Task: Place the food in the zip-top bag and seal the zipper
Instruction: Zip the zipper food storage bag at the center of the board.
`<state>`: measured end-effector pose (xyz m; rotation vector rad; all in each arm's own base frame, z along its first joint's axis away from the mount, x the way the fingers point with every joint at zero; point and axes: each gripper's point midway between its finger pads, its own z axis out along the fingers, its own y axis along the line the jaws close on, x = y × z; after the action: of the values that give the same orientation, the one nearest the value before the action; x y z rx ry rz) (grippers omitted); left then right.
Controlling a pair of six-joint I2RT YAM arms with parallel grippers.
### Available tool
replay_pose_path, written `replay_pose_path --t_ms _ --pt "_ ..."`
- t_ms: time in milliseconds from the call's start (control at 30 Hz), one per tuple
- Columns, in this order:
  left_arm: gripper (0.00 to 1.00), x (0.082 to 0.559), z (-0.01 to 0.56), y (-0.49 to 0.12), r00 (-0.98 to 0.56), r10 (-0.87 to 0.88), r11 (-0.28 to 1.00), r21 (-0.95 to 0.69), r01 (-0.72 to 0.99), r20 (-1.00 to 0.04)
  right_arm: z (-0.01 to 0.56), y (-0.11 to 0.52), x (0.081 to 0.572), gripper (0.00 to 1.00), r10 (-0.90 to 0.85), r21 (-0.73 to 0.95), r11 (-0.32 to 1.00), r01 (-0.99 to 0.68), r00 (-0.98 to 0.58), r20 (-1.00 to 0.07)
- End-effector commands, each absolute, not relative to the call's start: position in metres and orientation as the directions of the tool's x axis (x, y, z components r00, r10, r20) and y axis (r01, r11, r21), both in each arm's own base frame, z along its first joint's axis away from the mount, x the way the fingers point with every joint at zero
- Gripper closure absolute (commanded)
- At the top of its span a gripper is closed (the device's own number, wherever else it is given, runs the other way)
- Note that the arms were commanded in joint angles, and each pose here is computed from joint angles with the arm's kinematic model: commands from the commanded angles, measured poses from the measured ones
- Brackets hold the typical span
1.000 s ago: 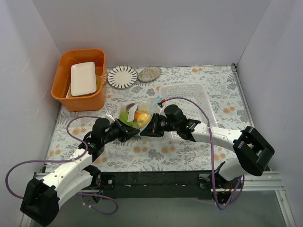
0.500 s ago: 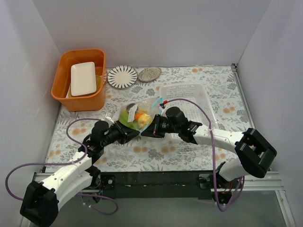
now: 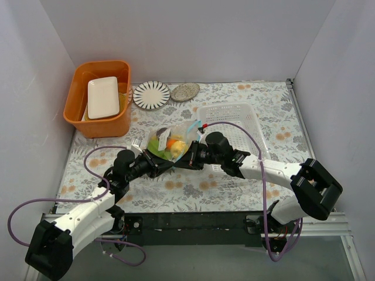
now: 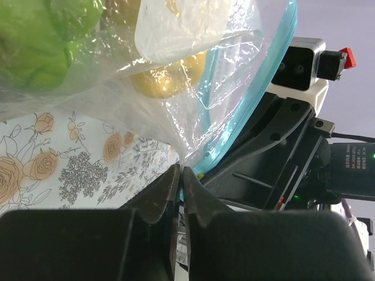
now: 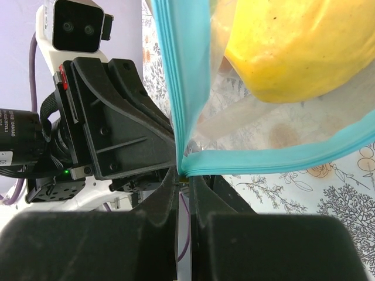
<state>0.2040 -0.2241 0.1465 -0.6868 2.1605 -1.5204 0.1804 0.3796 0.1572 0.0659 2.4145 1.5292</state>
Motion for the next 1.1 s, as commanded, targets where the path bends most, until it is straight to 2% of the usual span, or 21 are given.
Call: replay_pose_path --t_ms 0,567,1067 --pt "1.00 0.202 0.151 -0.228 -0.795 -0.606 0.227 -0.953 -0.201 0.023 0.170 0.384 0.185 0.97 0.200 0.907 0.396 -0.142 -0.951 -0.236" --pt "1.00 0.192 0.146 -0.222 -0.799 -0.601 0.264 -0.944 -0.200 0.001 0.177 0.364 0.212 0.96 0.305 0.905 0.407 -0.125 -0.915 -0.264" --pt "1.00 0.183 0.126 -0.219 -0.816 -0.578 0.322 -0.915 -0.243 0.014 0.192 0.367 0.222 0.96 0.344 0.925 0.347 -0.156 -0.896 -0.280"
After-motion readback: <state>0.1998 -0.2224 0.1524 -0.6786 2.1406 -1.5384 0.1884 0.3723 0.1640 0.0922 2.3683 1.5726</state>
